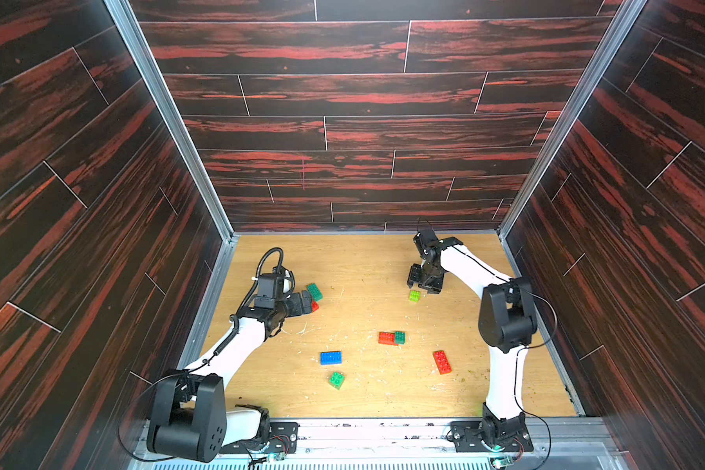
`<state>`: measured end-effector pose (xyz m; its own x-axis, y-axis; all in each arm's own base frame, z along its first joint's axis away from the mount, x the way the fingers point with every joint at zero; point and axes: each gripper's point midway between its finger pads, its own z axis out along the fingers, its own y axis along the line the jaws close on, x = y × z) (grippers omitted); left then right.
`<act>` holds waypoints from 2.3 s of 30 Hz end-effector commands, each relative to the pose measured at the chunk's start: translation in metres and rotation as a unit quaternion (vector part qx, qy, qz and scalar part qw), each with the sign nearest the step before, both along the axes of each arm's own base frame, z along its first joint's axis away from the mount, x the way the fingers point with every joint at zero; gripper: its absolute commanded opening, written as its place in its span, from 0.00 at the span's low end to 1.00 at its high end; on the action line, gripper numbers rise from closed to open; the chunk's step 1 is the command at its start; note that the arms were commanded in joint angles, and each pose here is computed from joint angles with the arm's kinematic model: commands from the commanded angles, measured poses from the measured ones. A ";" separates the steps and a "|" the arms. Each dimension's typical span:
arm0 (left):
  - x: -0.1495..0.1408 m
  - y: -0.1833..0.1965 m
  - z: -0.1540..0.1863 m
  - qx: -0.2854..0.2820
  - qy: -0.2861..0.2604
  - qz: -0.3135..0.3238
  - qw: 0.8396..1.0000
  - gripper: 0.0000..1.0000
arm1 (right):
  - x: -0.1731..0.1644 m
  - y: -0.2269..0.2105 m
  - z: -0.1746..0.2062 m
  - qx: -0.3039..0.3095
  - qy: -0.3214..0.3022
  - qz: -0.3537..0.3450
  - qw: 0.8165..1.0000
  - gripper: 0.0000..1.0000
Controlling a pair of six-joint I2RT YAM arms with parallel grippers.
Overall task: Assemble a carrot with lego
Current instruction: Pick up the lego brick from the center of the board.
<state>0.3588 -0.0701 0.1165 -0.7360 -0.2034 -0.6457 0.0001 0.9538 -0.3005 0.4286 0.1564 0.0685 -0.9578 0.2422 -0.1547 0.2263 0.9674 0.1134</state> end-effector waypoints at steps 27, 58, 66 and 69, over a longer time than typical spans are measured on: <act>-0.001 -0.003 0.003 -0.004 -0.004 -0.005 1.000 0.99 | -0.015 0.003 -0.062 -0.036 0.075 0.023 0.996 0.49; -0.002 -0.009 0.009 -0.021 -0.013 -0.017 1.000 0.99 | -0.082 0.075 0.004 0.000 0.050 0.048 0.998 0.21; -0.004 -0.019 0.009 -0.042 -0.005 -0.036 0.998 0.99 | -0.129 0.118 0.023 0.021 0.055 0.066 0.996 0.20; -0.006 -0.020 0.009 -0.046 -0.003 -0.039 0.998 0.99 | -0.142 0.127 0.019 0.024 0.064 0.069 0.995 0.19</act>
